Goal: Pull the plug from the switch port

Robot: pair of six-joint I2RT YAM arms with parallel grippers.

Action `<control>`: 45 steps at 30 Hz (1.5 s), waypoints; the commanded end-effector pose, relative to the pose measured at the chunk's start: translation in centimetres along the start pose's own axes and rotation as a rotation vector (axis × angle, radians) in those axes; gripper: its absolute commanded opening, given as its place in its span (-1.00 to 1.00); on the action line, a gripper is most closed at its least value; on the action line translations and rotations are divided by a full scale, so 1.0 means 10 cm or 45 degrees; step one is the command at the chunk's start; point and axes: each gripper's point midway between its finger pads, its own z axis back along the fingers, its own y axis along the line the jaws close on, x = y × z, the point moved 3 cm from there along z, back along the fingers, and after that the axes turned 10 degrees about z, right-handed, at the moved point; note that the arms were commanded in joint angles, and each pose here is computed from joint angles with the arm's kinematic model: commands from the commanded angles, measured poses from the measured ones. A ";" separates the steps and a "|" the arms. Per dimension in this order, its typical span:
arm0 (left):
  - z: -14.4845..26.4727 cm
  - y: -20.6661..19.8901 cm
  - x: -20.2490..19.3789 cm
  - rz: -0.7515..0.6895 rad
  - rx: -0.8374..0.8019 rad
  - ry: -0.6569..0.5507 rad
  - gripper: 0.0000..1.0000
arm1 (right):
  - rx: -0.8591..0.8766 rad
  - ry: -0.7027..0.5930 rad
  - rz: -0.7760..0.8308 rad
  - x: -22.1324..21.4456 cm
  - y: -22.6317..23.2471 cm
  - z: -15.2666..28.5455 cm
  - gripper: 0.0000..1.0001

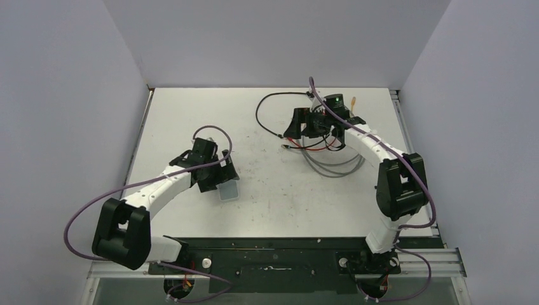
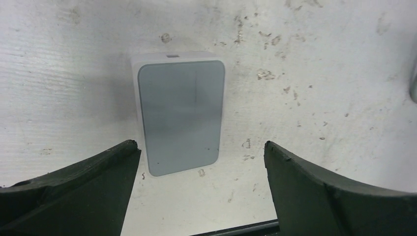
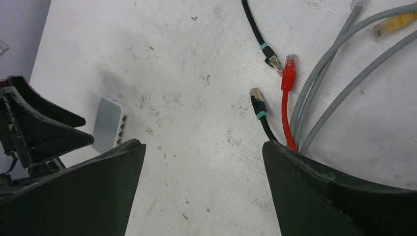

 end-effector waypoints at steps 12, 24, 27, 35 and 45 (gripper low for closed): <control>0.91 -0.50 0.76 0.085 -0.469 -0.509 0.92 | -0.482 -0.298 0.012 0.18 -0.06 0.83 0.79; 1.21 -0.17 1.13 0.213 -0.575 -1.143 0.93 | -1.178 -0.927 -0.068 -0.23 -0.51 1.84 0.79; 1.24 0.05 1.15 0.186 -0.550 -1.333 0.92 | -1.357 -0.938 -0.126 -0.54 -0.67 1.97 0.79; 1.03 0.60 1.10 -0.016 -0.128 -1.425 0.92 | -1.657 -0.609 -0.011 -1.11 -0.96 2.03 0.79; 0.64 0.98 0.97 -0.378 0.092 -1.459 0.92 | -1.663 -0.681 0.109 -1.55 -1.13 2.06 0.79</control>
